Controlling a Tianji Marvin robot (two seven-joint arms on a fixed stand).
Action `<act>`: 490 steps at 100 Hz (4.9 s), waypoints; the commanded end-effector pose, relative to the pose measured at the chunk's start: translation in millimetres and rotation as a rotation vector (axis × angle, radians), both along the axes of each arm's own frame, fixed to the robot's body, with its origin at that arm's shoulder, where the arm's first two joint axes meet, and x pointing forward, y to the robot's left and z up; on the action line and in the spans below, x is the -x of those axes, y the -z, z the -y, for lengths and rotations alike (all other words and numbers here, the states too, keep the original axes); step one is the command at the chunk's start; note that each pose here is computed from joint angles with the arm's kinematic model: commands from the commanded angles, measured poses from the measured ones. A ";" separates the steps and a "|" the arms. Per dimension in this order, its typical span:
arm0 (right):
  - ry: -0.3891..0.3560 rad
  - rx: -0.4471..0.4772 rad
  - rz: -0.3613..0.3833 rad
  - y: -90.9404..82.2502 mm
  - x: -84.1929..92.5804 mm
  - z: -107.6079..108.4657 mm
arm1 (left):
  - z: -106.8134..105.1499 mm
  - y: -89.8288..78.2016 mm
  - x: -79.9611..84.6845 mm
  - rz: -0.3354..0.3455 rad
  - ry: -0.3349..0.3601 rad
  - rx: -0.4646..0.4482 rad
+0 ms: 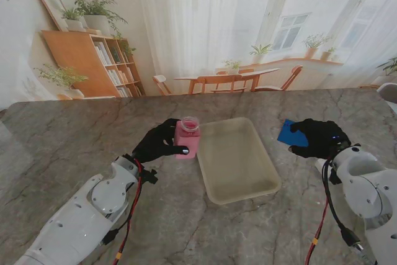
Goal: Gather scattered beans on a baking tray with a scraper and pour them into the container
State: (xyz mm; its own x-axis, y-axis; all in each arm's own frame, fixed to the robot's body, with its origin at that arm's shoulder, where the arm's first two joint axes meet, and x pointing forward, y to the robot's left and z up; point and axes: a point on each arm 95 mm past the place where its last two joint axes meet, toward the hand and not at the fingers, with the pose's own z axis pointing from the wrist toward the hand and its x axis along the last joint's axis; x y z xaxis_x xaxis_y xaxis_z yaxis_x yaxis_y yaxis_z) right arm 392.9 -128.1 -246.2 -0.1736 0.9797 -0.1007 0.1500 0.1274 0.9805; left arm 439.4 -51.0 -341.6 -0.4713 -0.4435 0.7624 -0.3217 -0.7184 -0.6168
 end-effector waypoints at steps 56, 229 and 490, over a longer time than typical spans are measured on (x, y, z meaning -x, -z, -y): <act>0.351 0.099 -0.322 82.8 -10.1 68.3 | 4.6 1.9 2.9 -0.018 -0.002 -0.004; 0.214 -0.115 0.106 34.2 -10.9 28.7 | 2.0 3.3 10.1 -0.042 0.001 0.023; -0.893 -0.409 0.128 -28.0 -63.4 -209.4 | 5.0 3.6 12.5 0.073 0.065 0.038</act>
